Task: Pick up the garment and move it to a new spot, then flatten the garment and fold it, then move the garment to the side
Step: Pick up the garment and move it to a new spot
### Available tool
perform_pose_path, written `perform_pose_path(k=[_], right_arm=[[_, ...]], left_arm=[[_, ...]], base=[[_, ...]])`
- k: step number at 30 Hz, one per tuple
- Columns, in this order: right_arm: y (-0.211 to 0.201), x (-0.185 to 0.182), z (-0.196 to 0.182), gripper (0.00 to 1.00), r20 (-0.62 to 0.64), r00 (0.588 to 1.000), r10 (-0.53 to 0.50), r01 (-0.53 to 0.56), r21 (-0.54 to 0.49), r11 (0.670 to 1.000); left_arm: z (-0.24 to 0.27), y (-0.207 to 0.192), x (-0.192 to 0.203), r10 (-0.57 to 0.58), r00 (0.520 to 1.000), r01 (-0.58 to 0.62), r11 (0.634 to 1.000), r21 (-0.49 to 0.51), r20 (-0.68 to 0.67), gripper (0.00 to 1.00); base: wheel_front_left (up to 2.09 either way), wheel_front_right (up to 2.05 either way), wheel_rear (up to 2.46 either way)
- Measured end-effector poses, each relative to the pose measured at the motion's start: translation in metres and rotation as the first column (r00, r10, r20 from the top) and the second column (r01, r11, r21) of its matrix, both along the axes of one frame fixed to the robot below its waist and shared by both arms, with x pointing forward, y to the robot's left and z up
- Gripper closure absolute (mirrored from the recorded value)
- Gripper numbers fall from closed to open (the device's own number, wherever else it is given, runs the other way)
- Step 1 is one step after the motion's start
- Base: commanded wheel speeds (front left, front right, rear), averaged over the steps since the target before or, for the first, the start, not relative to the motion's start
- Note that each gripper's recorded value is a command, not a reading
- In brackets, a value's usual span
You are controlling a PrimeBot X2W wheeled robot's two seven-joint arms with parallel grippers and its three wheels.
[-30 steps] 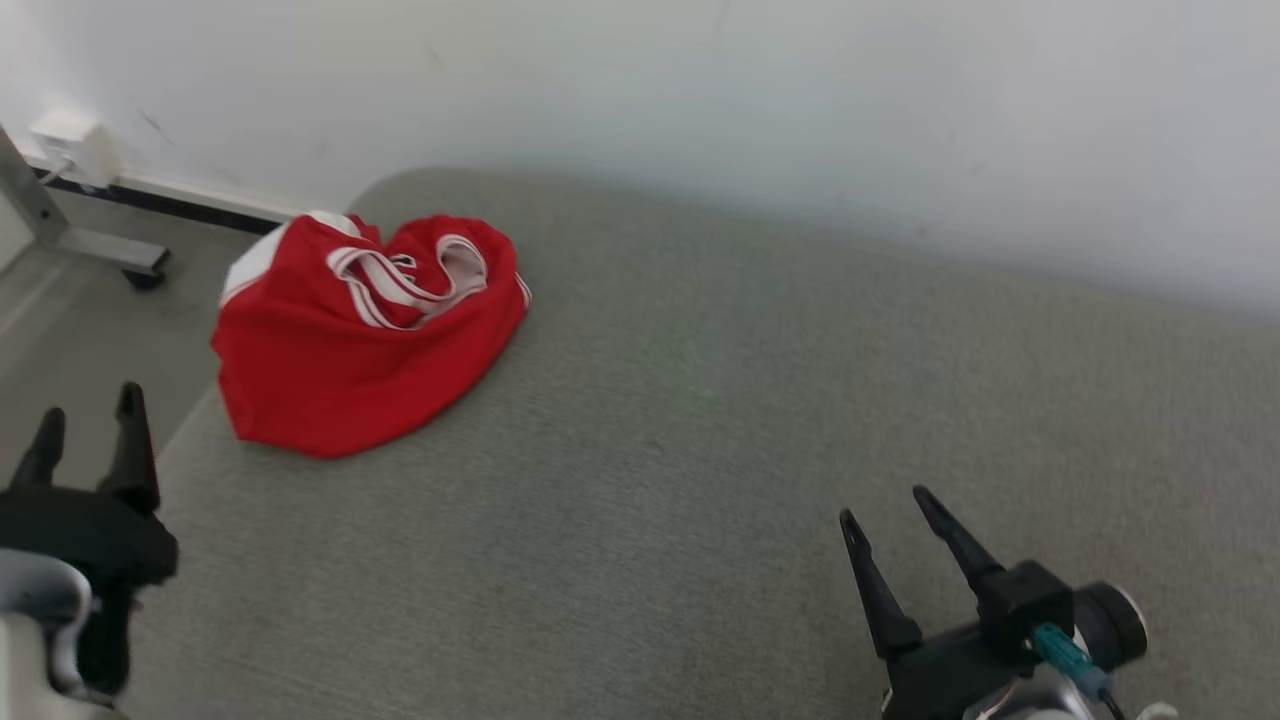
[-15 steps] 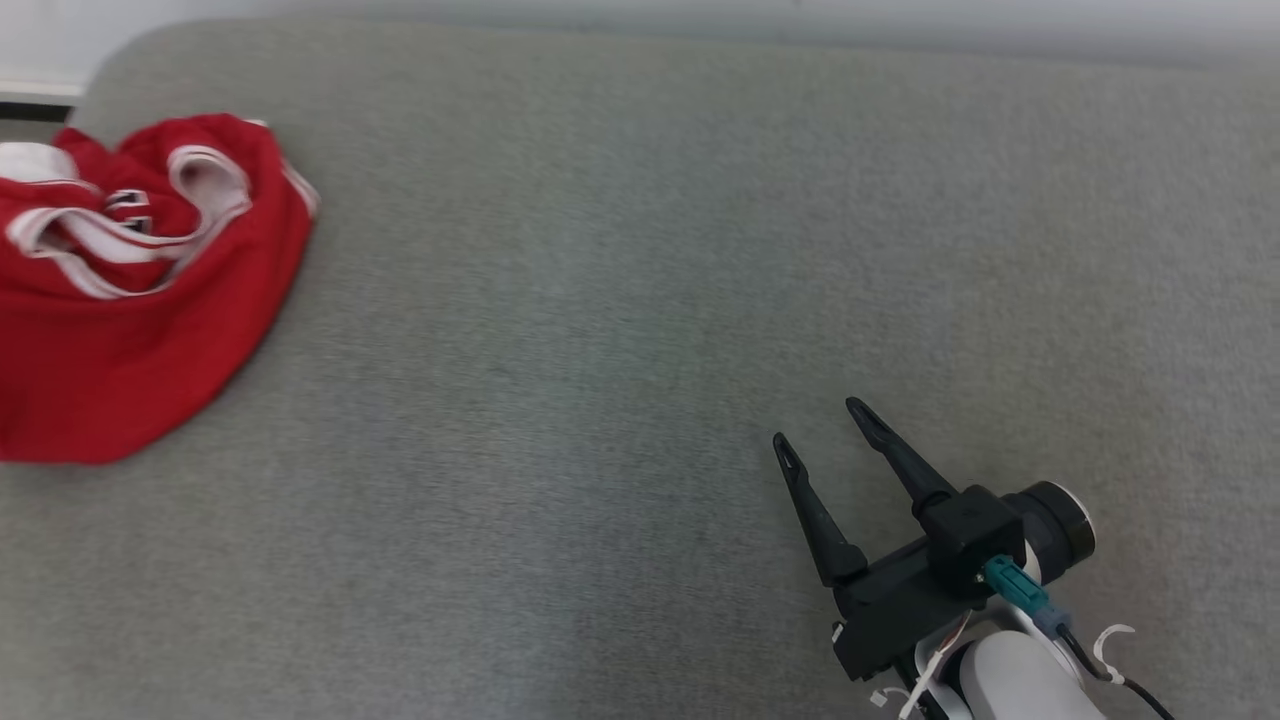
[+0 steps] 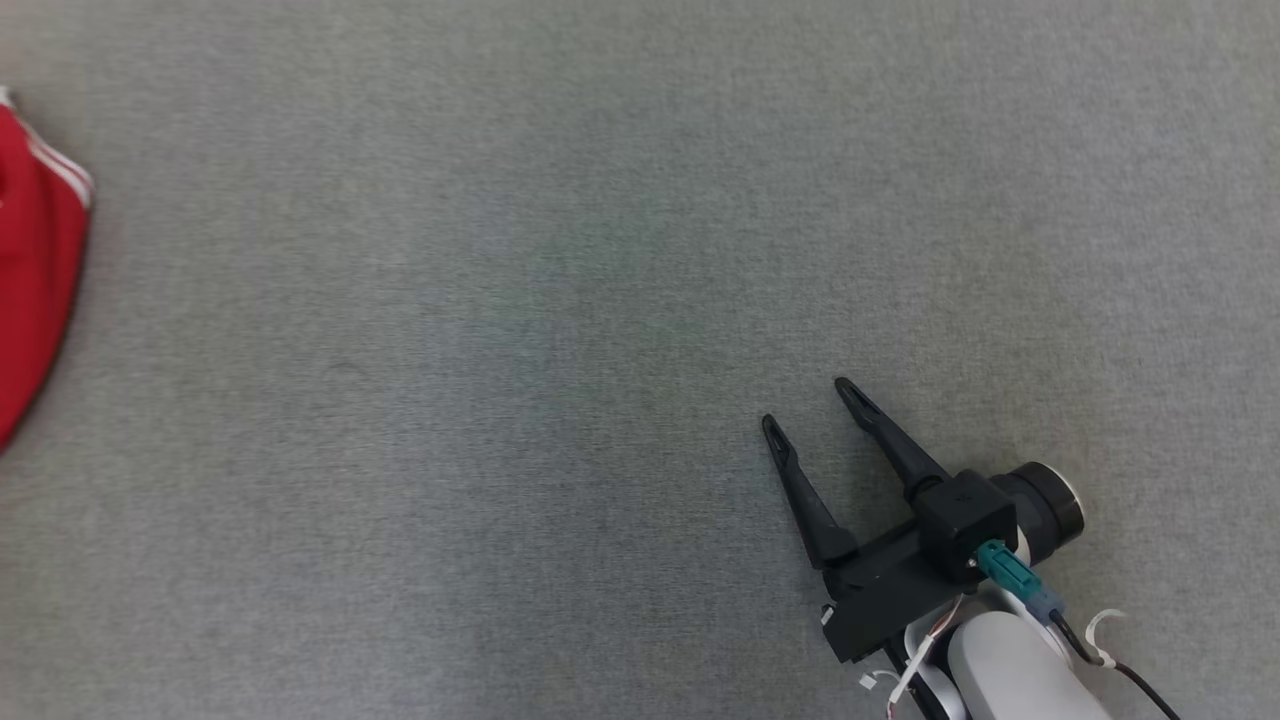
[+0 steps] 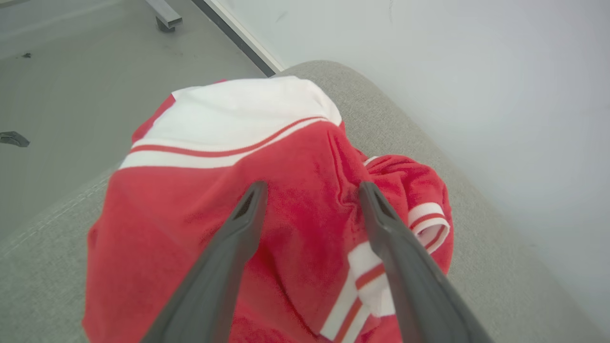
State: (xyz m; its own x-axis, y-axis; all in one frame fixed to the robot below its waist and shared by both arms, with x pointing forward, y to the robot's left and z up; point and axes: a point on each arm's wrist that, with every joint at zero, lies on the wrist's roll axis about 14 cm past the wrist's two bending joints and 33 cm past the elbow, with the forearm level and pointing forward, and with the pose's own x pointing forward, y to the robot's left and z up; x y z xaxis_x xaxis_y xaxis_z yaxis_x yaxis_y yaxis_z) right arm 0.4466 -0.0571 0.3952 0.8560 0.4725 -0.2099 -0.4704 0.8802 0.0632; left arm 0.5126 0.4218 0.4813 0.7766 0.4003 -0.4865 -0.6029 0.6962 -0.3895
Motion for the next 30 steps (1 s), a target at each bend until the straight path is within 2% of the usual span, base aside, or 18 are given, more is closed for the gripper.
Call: perform_pose_path(k=[4, 5, 6, 11, 16, 24, 30], right_arm=[[-0.004, 0.000, -0.006, 0.00, -0.014, 1.000, -0.015, 0.015, 0.002, 1.000], [-0.005, 0.000, -0.007, 0.00, -0.015, 1.000, -0.019, 0.019, 0.001, 1.000], [-0.007, 0.000, -0.007, 0.00, -0.017, 1.000, -0.024, 0.024, 0.001, 1.000], [-0.014, 0.001, -0.008, 0.00, -0.018, 0.999, -0.047, 0.047, -0.001, 0.999], [-0.015, 0.000, -0.001, 0.00, -0.004, 0.998, -0.056, 0.056, 0.002, 0.998], [-0.015, -0.016, 0.010, 0.00, -0.001, 0.996, -0.086, 0.086, 0.038, 0.996], [-0.021, -0.035, 0.024, 0.00, 0.012, 0.993, -0.121, 0.120, 0.057, 0.991]], left_arm=[[-0.026, -0.005, 0.004, -0.014, 0.996, 0.014, 1.000, -0.008, -0.088, 0.00], [-0.030, -0.004, 0.004, -0.013, 0.994, 0.014, 1.000, 0.003, -0.105, 0.59], [-0.032, -0.002, 0.005, -0.012, 0.993, 0.014, 1.000, 0.016, -0.115, 1.00], [-0.042, -0.003, 0.002, -0.025, 0.989, 0.029, 0.999, 0.025, -0.147, 1.00], [-0.024, 0.003, 0.001, -0.056, 0.994, 0.061, 0.997, 0.054, -0.095, 1.00], [0.064, 0.005, 0.014, -0.161, 0.985, 0.148, 0.975, 0.164, 0.066, 1.00], [0.154, -0.032, 0.026, -0.293, 0.933, 0.233, 0.934, 0.270, 0.210, 1.00]], base=[[0.00, 0.00, 0.00], [0.00, 0.00, 0.00], [0.00, 0.00, 0.00], [0.00, 0.00, 0.00], [0.00, 0.00, 0.00], [0.00, 0.00, 0.00], [0.00, 0.00, 0.00]])
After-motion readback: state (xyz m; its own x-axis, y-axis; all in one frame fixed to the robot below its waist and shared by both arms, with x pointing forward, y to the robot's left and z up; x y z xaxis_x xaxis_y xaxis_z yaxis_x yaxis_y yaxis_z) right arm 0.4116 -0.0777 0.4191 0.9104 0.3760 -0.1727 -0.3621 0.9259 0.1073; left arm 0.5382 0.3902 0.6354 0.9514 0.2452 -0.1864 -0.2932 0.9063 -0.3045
